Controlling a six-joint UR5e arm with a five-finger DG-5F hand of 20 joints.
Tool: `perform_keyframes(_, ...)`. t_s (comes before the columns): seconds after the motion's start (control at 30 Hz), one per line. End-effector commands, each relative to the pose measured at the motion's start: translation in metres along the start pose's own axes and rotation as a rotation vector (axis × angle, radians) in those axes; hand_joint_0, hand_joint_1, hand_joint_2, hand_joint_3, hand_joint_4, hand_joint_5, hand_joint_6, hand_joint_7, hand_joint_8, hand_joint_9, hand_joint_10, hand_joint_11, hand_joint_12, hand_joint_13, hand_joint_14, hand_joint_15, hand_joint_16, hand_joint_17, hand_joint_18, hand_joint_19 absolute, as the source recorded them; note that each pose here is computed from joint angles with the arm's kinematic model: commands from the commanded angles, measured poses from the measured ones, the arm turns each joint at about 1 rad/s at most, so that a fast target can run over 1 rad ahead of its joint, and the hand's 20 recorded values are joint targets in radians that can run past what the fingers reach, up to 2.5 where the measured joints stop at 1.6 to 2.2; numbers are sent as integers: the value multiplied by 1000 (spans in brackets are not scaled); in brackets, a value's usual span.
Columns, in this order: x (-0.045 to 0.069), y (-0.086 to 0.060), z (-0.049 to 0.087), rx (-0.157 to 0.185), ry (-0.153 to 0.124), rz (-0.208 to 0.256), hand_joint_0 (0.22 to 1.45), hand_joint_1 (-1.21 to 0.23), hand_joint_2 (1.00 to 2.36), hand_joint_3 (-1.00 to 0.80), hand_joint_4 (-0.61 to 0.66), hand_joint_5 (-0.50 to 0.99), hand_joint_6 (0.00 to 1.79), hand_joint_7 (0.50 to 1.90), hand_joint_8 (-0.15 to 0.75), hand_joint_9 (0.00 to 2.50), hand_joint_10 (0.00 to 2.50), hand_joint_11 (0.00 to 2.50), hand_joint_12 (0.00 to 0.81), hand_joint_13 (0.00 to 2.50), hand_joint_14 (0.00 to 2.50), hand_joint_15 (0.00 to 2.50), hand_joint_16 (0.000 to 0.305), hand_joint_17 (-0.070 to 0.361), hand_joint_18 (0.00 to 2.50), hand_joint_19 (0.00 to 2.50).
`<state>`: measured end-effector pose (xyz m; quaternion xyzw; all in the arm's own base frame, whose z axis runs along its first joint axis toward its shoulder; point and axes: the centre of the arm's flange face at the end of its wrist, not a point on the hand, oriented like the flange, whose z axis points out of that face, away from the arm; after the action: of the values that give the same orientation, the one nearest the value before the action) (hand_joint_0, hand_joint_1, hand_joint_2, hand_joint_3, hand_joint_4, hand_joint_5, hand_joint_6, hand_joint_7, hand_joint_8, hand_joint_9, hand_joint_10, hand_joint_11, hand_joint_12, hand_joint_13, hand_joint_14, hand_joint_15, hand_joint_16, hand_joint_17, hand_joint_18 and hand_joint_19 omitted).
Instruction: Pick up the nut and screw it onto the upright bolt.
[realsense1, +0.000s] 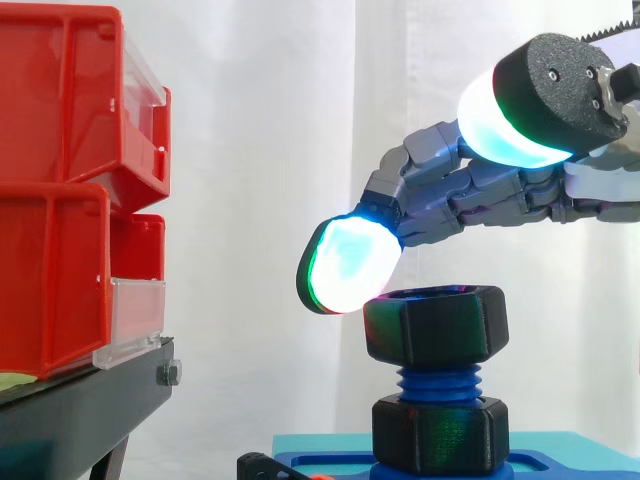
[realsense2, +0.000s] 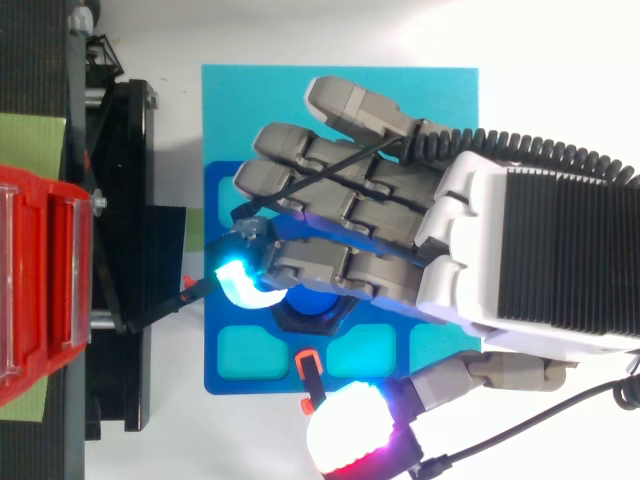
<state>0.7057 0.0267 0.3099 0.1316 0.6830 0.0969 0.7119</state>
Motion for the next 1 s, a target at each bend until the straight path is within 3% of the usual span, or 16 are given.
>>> perform_keyframes(0.0, 0, -3, 0, 0, 0, 1, 468, -176, 1000, -500, 186, -131, 502, 715, 221, 249, 0, 0, 343, 0, 0, 0, 48, 107, 0, 0)
perform_keyframes(0.2, -2, -4, 1, -2, -11, 3, 468, -179, 1000, -500, 194, -133, 502, 747, 227, 253, 0, 0, 344, 0, 0, 0, 47, 106, 0, 0)
perform_keyframes(0.5, -2, -5, 2, -2, -11, 3, 468, -182, 1000, -500, 251, -116, 503, 909, 253, 290, 0, 0, 343, 15, 0, 0, 46, 103, 0, 0)
perform_keyframes(0.97, -8, -18, 2, 12, -14, 0, 479, -207, 1000, -500, 259, -80, 504, 1133, 283, 439, 0, 0, 339, 131, 0, 0, 42, 96, 0, 0)
